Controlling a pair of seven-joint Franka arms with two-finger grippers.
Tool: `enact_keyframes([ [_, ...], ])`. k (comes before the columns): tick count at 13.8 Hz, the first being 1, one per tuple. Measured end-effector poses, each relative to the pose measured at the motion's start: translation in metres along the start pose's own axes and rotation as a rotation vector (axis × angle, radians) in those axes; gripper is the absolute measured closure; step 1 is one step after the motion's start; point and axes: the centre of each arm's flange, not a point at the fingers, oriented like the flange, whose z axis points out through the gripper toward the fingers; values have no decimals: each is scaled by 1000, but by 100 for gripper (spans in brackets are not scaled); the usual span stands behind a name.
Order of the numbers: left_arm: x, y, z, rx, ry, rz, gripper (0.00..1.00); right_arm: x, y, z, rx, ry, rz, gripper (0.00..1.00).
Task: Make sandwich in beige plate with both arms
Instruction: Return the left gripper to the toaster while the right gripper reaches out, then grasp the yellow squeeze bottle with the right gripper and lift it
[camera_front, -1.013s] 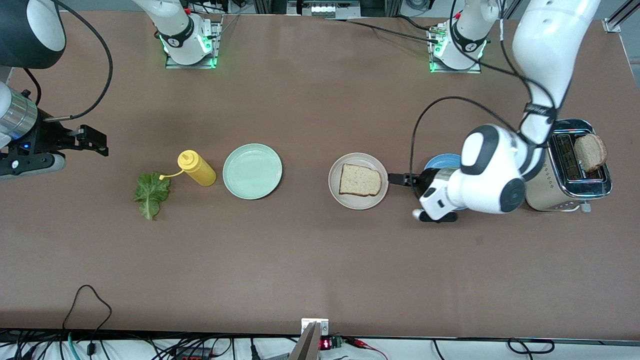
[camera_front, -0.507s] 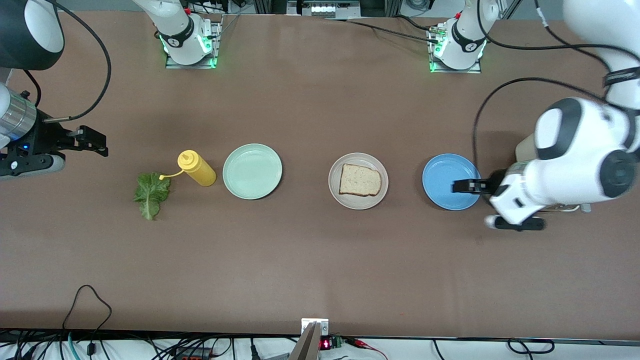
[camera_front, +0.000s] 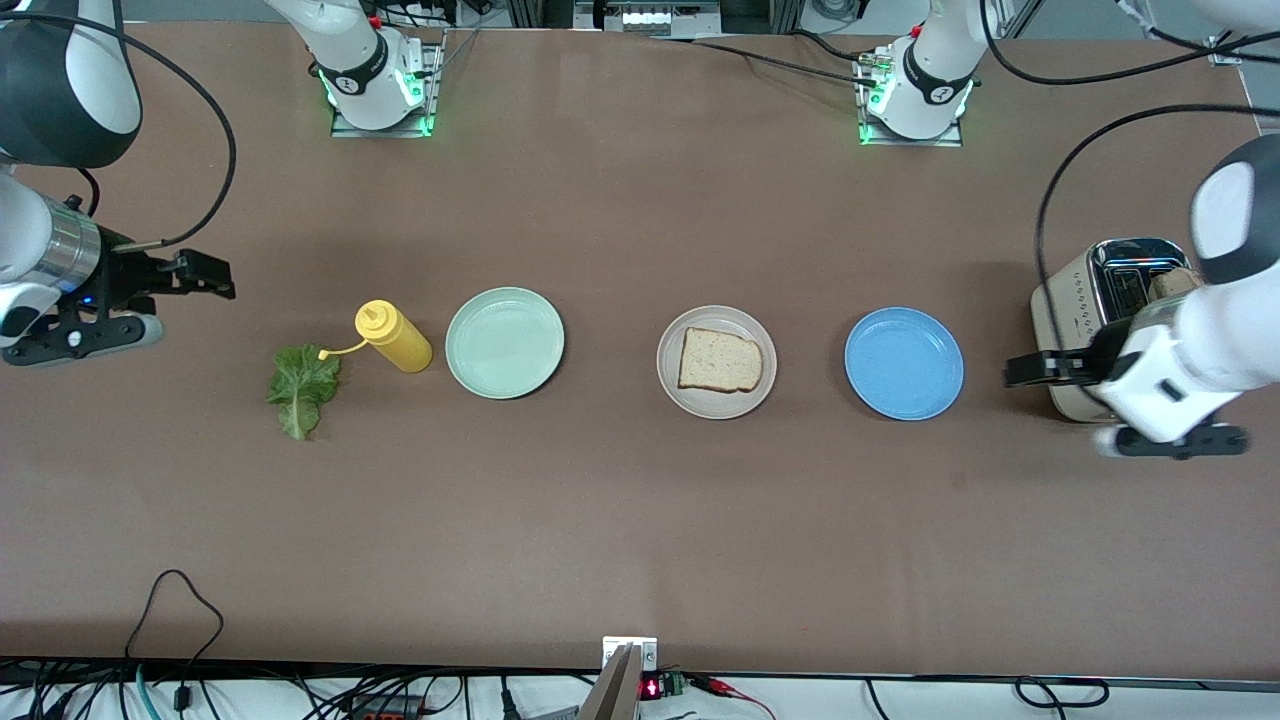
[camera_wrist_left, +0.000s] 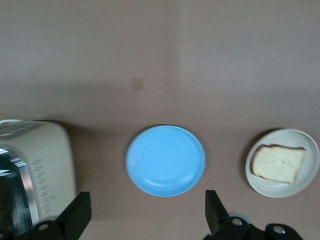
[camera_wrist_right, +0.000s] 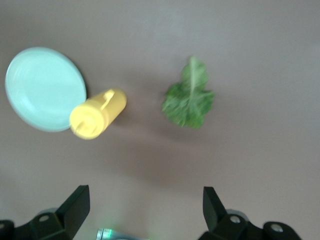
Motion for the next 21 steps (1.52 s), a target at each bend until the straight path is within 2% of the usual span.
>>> enact_keyframes([
  [2,-20,-12,-29,15,27,-27,0,-9,23,15,102,-13,-80,0],
  [4,-44,-17,-41,23,51,-35,0,-23,68,41,203,22,-187,0],
  [8,-81,-32,-40,33,66,-57,0,-45,135,120,330,194,-447,0],
  [11,-89,-32,-39,34,64,-48,0,-51,138,176,401,346,-621,0],
  [14,-97,-32,-37,36,57,-44,0,-51,130,228,517,534,-767,0],
  [16,-107,-32,-38,37,57,-38,0,-44,130,264,575,638,-824,0],
  [19,-114,-32,-40,39,59,-2,0,-33,123,302,627,745,-871,0],
  [21,-115,-32,-41,39,62,8,0,-26,114,321,649,791,-908,0],
])
